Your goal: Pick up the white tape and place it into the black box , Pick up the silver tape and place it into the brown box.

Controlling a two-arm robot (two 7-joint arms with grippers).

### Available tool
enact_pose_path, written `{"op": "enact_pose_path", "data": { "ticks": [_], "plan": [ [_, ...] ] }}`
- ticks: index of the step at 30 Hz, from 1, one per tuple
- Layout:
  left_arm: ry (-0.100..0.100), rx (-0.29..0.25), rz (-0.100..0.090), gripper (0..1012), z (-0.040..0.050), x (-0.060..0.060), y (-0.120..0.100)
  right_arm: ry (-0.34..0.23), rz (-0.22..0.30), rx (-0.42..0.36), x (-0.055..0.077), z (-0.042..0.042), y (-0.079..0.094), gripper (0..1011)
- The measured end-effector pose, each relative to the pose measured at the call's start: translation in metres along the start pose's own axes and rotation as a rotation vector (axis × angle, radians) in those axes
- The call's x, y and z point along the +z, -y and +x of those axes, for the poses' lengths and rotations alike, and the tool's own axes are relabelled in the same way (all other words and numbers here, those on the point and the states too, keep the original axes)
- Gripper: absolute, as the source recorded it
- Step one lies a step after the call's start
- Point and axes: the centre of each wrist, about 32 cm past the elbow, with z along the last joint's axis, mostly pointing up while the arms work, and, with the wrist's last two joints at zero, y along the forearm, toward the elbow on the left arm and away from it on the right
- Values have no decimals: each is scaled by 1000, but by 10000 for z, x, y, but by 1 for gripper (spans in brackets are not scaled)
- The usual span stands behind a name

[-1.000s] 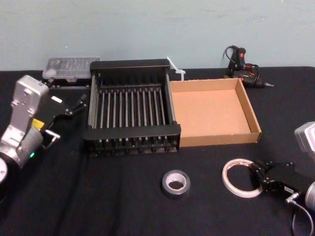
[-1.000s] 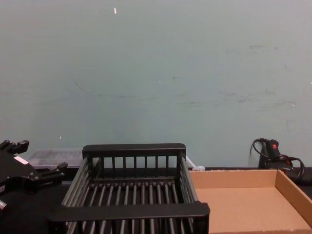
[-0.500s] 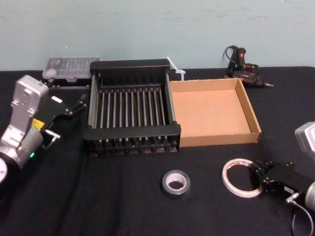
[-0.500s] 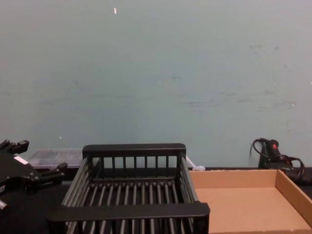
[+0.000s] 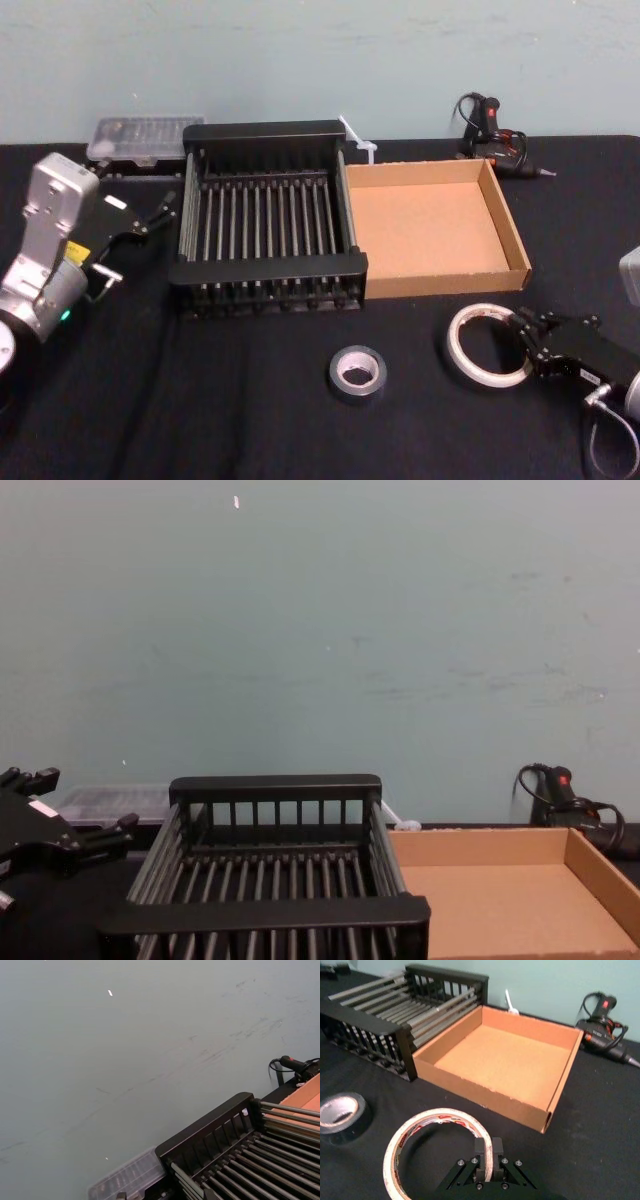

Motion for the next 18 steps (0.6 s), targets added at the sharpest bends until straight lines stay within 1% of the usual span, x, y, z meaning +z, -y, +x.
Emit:
{"op": "enact_pose_path", "data": {
  "ticks": [3, 4, 6, 12, 18],
  "plan": [
    [0, 0, 0, 1001, 0, 0, 0, 3, 28, 6, 2, -6, 14, 94],
    [0, 0, 0, 1001, 0, 0, 0, 3, 28, 6, 2, -6, 14, 94],
    [0, 0, 0, 1001, 0, 0, 0, 6, 56, 9, 2, -13, 28, 94],
    [0, 0, 0, 1001, 0, 0, 0, 6, 103, 13, 1, -17, 46, 94],
    [0, 0, 0, 1001, 0, 0, 0, 1, 132, 10, 10, -14, 45, 94]
  ]
}}
